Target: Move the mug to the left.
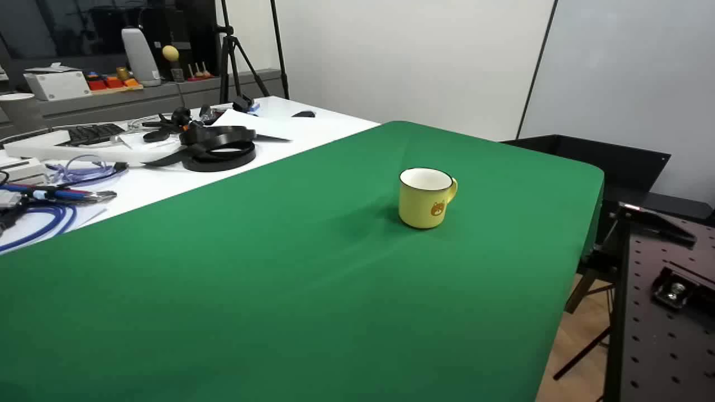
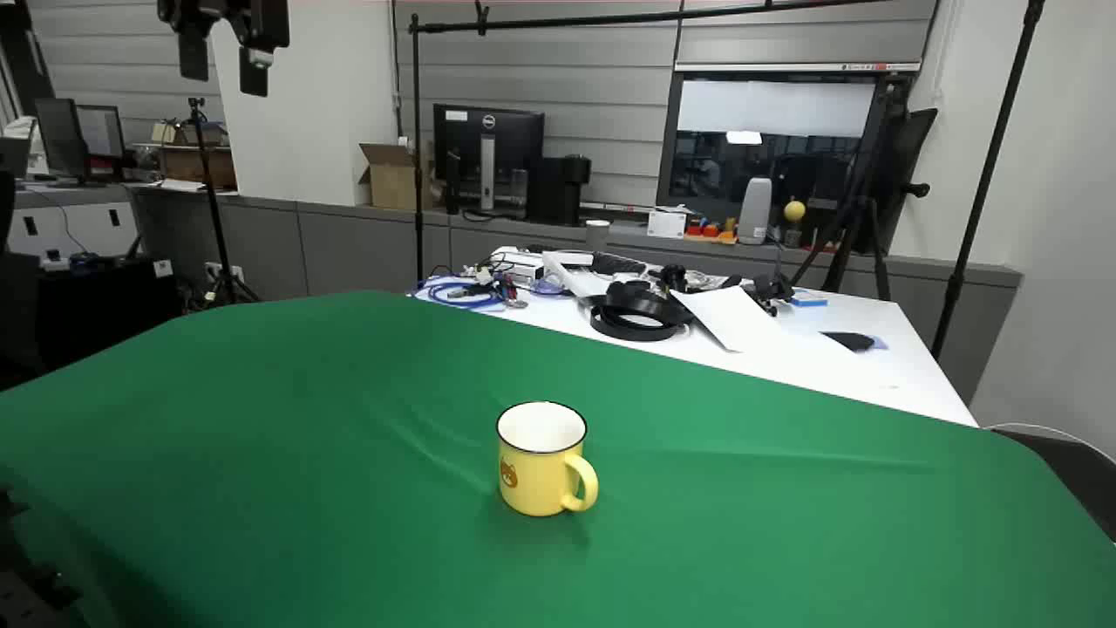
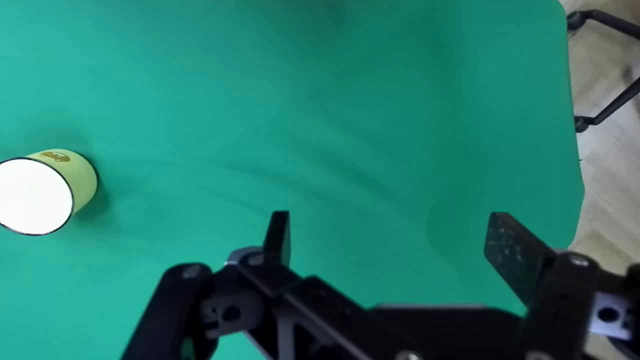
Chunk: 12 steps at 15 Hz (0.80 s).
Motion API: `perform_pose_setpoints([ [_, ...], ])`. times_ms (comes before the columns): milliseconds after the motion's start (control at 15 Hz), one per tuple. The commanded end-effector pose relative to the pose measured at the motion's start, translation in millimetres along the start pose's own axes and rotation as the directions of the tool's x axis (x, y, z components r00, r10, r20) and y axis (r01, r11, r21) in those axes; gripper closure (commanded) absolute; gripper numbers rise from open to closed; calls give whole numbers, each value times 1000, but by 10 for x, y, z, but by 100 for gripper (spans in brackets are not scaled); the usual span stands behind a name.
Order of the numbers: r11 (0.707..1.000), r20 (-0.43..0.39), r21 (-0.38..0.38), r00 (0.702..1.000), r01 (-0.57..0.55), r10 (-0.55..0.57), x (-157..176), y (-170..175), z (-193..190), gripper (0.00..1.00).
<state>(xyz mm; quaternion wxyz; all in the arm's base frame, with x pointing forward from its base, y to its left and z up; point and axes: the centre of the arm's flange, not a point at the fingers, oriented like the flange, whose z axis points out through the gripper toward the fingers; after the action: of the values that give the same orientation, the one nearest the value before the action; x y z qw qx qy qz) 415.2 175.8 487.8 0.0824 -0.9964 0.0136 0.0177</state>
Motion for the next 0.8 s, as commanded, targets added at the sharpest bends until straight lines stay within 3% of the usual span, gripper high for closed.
perform_pose_setpoints([
  [0,1000,0,0,1000,0,0,0,1,1,0],
  [600,1000,-3,1,1000,0,0,3,0,-1,0],
  [733,999,-40,-35,999,-9,7,92,106,31,0],
])
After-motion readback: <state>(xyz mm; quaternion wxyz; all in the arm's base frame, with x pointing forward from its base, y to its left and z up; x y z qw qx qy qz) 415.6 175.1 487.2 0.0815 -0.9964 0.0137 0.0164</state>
